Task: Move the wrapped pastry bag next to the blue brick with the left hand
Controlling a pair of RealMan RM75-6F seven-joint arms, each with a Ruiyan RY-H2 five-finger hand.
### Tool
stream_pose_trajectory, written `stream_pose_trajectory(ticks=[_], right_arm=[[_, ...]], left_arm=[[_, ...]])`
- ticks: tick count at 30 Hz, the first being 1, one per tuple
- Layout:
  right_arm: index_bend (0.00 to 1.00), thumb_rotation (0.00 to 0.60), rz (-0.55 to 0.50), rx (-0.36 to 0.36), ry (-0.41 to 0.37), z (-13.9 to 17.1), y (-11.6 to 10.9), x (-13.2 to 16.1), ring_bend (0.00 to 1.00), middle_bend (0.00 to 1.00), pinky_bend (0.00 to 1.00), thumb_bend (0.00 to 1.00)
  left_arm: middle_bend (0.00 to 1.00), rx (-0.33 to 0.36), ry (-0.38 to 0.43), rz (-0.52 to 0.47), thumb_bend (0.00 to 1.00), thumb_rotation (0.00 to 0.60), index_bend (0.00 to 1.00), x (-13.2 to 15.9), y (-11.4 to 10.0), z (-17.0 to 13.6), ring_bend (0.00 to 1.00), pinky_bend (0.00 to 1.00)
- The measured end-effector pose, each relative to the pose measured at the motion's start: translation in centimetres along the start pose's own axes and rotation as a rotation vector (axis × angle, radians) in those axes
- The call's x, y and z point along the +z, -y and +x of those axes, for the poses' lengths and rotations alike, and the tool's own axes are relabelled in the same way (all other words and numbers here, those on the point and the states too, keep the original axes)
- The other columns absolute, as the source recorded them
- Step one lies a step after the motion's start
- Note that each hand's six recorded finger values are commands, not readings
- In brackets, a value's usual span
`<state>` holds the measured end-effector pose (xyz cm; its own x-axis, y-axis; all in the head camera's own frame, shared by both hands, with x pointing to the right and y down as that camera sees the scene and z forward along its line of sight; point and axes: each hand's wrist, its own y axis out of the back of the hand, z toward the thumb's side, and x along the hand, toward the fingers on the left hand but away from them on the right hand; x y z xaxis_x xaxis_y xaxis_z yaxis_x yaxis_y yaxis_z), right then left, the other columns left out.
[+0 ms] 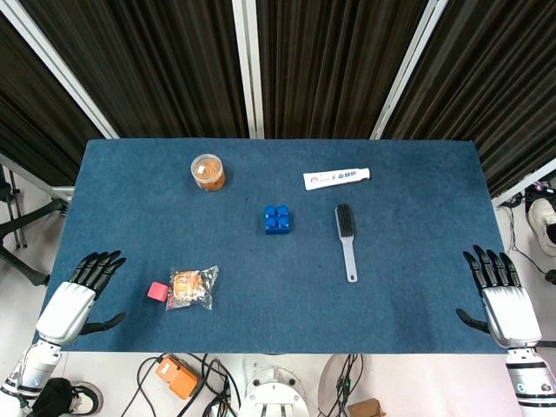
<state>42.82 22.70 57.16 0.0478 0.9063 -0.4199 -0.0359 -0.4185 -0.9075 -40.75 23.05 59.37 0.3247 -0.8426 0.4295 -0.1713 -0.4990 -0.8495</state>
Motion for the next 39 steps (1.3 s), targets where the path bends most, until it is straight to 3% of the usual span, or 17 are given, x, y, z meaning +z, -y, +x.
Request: stream_pose_trajectory(ticks=[6,10,14,19,31,36,39], right_arm=[[0.0,0.6,0.003,0.0,0.001,0.0,0.0,0.0,0.0,0.0,0.03,0.3],[0.0,0.6,0.002,-0.002,0.01,0.0,0.0,-0.1,0.0,0.0,0.03,0.3],[0.0,0.6,0.001,0.002,0.017,-0.2,0.1,-0.2,0.0,0.0,0.03,0.3],[0.0,0.6,0.006,0.009,0.021,-0.5,0.2,-0.2,0.0,0.0,0.03,0.3],[0.0,0.6,-0.009,-0.01,0.02,-0.1,-0.4,-0.4,0.0,0.0,0.03,0.3],[0.0,0.6,-0.011,-0.013,0.021,-0.1,-0.4,-0.5,0.0,0.0,0.03,0.3],[0.0,0.6,-0.011,-0.012,0.021,-0.1,-0.4,-0.5,0.0,0.0,0.03,0.3]], left_arm=[[0.02,0.006,-0.016,-0.015,0.12,0.6,0.05,0.2,0.4,0.2,0.0,0.03],[0.01,0.01,0.025,-0.057,0.12,0.6,0.05,1.4,1.4,0.9,0.0,0.03],[0.02,-0.028,0.09,-0.122,0.12,0.6,0.05,3.3,3.2,2.1,0.0,0.03],[0.02,-0.078,0.13,-0.135,0.12,0.6,0.05,5.5,5.1,4.1,0.0,0.03],[0.03,-0.225,0.009,-0.12,0.12,0.6,0.05,6.3,10.0,7.7,0.0,0.03],[0.1,-0.244,-0.032,-0.128,0.14,0.6,0.16,6.2,11.3,8.6,0.04,0.04],[0.23,-0.228,-0.045,-0.132,0.18,0.6,0.29,6.2,11.6,9.2,0.16,0.07]])
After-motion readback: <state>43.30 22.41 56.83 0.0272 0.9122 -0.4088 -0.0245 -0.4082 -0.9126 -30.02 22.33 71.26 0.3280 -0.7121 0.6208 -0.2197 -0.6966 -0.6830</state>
